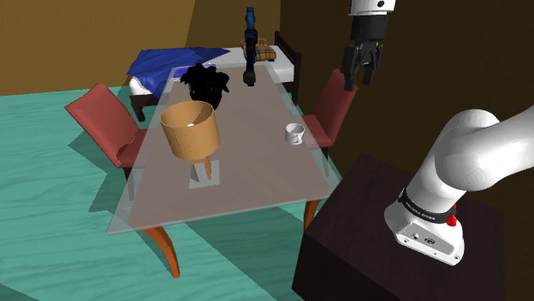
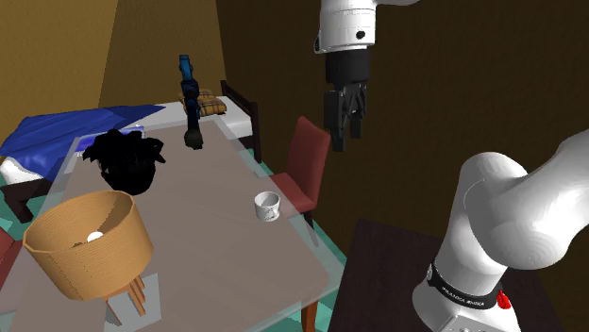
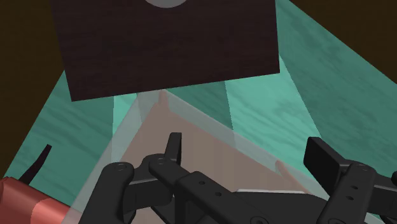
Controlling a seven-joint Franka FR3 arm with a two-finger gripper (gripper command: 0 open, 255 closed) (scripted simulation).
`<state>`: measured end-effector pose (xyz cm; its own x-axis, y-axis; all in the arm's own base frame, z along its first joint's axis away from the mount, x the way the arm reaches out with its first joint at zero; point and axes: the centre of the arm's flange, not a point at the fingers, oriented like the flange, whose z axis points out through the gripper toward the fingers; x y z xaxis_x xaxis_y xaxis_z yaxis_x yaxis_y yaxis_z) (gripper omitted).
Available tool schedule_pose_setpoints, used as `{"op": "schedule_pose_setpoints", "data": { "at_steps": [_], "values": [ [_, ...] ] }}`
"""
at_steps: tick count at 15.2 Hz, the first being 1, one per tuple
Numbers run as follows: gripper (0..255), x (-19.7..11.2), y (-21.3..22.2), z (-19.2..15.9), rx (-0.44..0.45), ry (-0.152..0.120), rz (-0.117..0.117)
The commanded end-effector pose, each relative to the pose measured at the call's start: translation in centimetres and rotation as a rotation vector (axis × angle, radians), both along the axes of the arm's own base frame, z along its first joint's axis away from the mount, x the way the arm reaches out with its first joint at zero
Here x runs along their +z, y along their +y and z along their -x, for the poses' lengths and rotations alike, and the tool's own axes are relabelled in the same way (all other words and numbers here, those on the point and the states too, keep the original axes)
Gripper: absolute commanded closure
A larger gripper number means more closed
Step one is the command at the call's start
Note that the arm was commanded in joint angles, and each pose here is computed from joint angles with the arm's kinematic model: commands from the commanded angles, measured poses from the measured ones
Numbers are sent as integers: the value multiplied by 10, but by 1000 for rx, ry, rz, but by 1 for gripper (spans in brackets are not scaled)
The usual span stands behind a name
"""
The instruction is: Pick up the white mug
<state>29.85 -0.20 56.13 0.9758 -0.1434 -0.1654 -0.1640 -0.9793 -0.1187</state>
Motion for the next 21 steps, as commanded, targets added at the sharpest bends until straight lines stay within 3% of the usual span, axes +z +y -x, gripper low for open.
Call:
{"op": "schedule_pose_setpoints", "data": {
  "at_steps": [1, 21],
  "values": [
    [0, 0, 0, 0, 0, 0, 0],
    [0, -179, -129, -134, -4, -31, 27]
  ]
}}
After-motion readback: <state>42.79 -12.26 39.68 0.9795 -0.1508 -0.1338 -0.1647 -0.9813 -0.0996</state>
